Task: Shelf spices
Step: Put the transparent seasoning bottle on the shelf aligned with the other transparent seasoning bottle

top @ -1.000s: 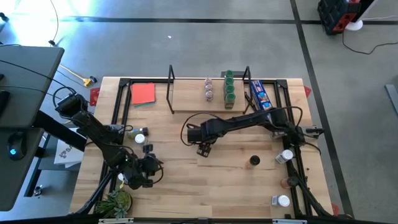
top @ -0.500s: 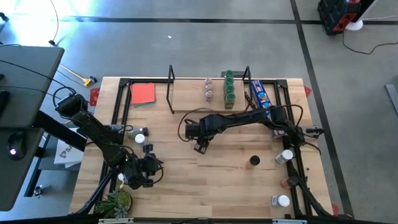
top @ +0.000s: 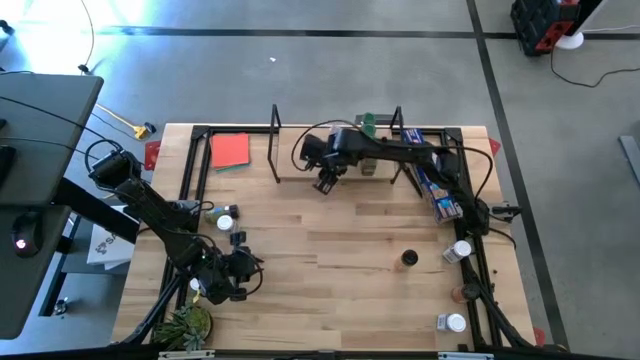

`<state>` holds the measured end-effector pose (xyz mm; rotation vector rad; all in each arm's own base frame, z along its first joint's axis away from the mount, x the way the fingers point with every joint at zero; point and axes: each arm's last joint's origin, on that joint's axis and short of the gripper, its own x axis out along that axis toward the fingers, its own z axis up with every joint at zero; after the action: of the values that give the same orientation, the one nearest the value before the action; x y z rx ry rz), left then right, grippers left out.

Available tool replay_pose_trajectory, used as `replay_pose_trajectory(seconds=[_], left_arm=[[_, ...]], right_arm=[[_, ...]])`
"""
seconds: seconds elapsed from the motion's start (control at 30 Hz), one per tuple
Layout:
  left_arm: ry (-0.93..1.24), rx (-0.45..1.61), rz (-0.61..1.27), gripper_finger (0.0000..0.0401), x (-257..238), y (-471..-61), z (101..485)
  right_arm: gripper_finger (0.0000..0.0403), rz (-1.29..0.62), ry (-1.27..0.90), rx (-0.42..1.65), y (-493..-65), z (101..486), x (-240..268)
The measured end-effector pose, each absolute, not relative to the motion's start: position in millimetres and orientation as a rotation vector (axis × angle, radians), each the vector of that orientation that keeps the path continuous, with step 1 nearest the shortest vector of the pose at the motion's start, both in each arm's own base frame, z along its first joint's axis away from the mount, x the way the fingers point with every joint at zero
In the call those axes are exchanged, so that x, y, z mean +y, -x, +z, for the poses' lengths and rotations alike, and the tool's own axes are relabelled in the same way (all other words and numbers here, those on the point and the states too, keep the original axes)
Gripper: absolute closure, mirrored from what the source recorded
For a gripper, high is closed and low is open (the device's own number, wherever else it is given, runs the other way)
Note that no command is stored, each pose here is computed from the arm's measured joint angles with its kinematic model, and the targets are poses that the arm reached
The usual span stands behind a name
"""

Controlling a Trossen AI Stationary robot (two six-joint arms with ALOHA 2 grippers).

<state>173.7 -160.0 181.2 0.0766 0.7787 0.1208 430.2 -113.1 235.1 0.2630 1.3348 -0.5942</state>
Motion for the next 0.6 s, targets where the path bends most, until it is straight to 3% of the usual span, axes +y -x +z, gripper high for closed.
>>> replay_pose_trajectory(seconds=[0.3,0.6], left_arm=[[-0.081,0.771,0.130,0.0314,-160,-174,181],[-0.081,0.771,0.129,0.0314,-160,-174,181]], right_arm=[[0.0212,-0.650,-0.290,1.317,-426,235,-132],[0.0221,-0.681,-0.294,1.307,-425,233,-143]])
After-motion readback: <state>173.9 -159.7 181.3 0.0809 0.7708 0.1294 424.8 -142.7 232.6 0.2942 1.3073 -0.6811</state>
